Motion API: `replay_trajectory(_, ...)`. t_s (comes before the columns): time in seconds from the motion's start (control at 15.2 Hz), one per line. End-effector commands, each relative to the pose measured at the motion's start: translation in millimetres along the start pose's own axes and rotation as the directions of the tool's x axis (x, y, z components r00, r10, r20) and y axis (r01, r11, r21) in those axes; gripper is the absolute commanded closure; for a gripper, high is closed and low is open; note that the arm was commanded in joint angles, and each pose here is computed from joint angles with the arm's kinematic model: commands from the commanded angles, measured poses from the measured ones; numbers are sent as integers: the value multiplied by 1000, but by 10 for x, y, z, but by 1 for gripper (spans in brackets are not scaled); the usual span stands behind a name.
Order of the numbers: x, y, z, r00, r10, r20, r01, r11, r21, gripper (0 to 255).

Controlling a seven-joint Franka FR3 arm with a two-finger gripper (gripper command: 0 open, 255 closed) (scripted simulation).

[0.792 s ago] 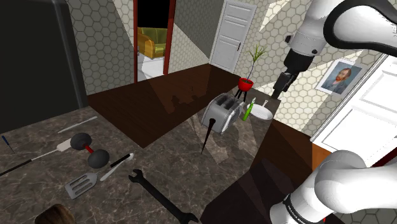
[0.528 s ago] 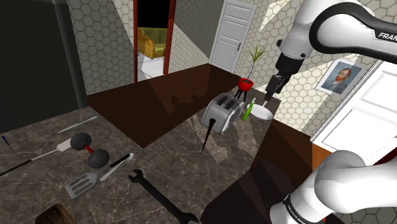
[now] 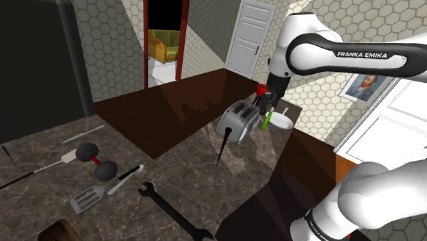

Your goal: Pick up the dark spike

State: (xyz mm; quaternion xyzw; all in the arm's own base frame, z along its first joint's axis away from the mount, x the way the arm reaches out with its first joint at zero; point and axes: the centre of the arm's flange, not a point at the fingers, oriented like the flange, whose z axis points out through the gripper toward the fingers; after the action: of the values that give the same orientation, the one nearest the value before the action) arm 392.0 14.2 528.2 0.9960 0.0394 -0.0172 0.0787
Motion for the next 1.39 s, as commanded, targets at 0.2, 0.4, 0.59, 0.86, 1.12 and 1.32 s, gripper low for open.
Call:
replay_trajectory(0.2, 513, -104, 490, 999, 11, 31, -11, 1000, -15, 0)
replay_trajectory(0.4, 811, -147, 781, 999, 18, 50, -17, 1000, -25, 0)
replay_trajectory(0.59, 1104, -186, 1078, 997, 25, 69, -22, 999, -34, 0)
replay_trajectory(0.86, 1485, -230, 1484, 995, 34, 94, -30, 998, -47, 0)
replay_trajectory(1.12, 1824, -263, 1861, 992, 43, 117, -37, 998, -59, 0)
replay_trajectory(1.32, 1830, -287, 2018, 992, 43, 117, -37, 998, -59, 0)
